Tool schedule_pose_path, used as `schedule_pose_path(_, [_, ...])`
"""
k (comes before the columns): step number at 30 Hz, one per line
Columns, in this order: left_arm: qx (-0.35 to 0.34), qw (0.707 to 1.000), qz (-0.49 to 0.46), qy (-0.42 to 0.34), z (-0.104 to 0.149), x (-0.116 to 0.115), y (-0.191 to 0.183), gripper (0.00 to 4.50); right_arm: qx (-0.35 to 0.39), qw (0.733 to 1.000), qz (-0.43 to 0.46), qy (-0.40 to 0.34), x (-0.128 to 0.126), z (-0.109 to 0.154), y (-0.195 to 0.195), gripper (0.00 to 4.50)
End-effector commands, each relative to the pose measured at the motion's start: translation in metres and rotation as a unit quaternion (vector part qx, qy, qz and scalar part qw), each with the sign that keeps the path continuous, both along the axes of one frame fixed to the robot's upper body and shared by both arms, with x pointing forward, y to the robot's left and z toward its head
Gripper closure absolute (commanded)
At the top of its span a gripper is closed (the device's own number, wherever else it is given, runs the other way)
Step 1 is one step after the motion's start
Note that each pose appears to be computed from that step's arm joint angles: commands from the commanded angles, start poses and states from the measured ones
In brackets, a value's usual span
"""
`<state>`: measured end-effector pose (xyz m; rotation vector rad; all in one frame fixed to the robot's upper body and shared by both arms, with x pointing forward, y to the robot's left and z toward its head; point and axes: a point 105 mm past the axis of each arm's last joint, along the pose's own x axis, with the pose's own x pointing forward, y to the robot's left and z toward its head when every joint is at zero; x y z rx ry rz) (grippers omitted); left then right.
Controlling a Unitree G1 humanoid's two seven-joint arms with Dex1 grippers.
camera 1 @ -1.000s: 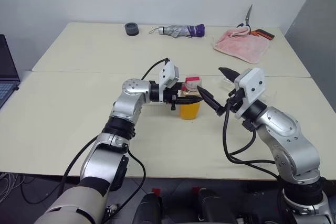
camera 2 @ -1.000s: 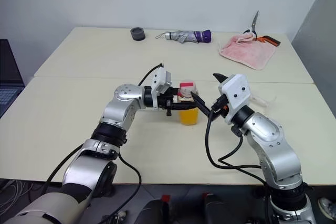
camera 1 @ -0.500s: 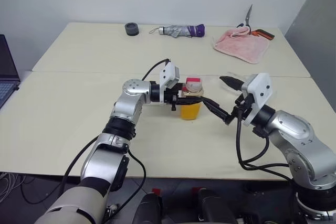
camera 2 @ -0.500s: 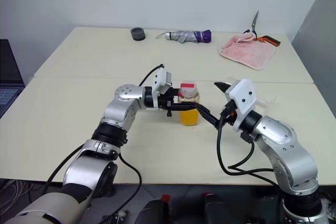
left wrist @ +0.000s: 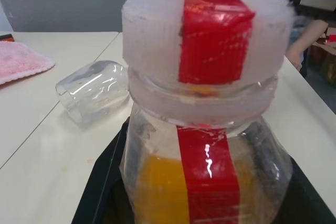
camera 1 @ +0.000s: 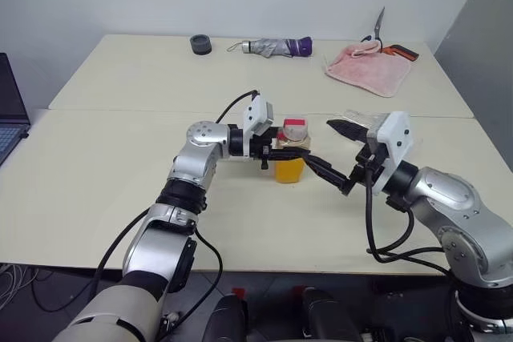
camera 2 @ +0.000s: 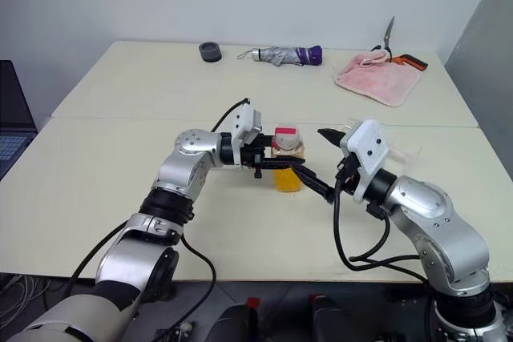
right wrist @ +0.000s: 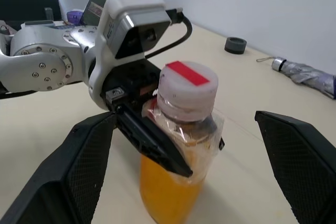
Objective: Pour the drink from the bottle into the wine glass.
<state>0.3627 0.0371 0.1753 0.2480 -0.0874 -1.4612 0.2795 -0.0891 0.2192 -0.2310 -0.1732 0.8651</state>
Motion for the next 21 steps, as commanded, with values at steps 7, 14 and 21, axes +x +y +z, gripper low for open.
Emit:
schedule_pose_path(7, [-0.015,0.999,-0.012,-0.033,0.017,-0.004,-0.003,2.7,0.057,0.997,0.046,0.007,-0.01,0.013,0.023,0.0])
schedule_pose_path(14, [-0.014,0.999,-0.018,-0.033,0.016,-0.005,-0.004,2.7,0.052,0.997,0.05,0.022,0.007,0.013,0.032,0.0])
schedule_pose_path(21, [-0.011,0.999,-0.02,-0.034,0.015,-0.006,-0.004,2.7,0.049,0.997,0.059,0.019,0.022,0.016,0.04,0.0])
